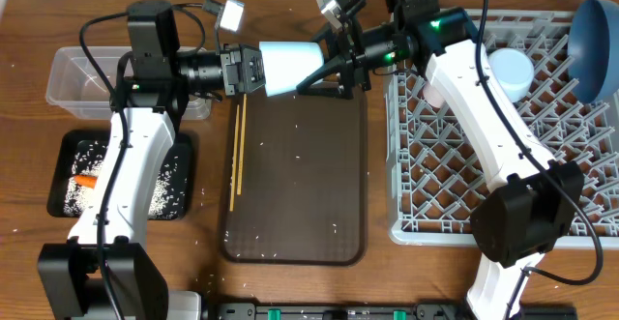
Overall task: Sort waste into correct bins and load items into the dishwasher rack
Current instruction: 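Hold the light-blue cup with the right gripper and open the left gripper, then carry the light-blue cup right over the dish rack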
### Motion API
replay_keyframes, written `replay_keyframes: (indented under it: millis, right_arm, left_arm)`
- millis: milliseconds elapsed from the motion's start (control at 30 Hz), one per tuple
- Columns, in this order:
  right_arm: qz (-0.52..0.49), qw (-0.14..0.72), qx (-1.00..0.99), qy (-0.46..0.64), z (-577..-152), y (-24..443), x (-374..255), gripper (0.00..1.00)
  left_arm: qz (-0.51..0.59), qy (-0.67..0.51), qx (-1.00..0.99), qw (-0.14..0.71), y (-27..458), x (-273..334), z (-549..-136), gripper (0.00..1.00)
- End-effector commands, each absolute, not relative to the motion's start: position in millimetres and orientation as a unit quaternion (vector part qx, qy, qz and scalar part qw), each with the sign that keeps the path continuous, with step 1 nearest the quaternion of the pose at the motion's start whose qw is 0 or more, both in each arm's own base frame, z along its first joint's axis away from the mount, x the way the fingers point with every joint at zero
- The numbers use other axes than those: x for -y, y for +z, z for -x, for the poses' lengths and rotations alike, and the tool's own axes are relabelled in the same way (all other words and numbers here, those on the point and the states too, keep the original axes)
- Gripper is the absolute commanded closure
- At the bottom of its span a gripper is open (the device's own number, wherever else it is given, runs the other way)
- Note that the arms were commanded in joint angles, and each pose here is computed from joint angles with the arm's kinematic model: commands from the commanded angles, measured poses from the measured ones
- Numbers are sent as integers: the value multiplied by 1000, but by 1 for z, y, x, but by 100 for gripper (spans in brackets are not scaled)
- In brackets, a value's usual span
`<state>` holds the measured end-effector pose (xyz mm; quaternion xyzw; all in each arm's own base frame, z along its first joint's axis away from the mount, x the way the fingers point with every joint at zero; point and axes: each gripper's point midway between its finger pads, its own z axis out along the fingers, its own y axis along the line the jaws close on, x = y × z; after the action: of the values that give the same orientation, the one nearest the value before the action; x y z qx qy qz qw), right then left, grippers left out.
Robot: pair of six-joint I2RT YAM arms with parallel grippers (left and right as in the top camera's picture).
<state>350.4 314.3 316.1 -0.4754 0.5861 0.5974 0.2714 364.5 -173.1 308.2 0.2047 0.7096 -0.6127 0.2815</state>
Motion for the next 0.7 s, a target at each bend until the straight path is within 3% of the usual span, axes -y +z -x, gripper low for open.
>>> replay_keyframes:
  millis: [0, 433, 533, 667]
  right_arm:
    - [468, 263, -591, 602, -350, 315, -315, 32]
    - [460, 275, -589, 605, -361, 323, -311, 32]
    - [461, 274, -587, 607, -360, 323, -311, 35]
    - [463, 272, -585, 608, -358, 323, -314, 46]
  left_arm:
    - [-225, -627, -694, 274, 317, 177, -355, 94]
    - [-225, -627, -694, 274, 317, 177, -355, 94]
    - [-225, -627, -694, 274, 317, 177, -355, 94]
    - [-225, -627, -694, 274, 317, 177, -355, 94]
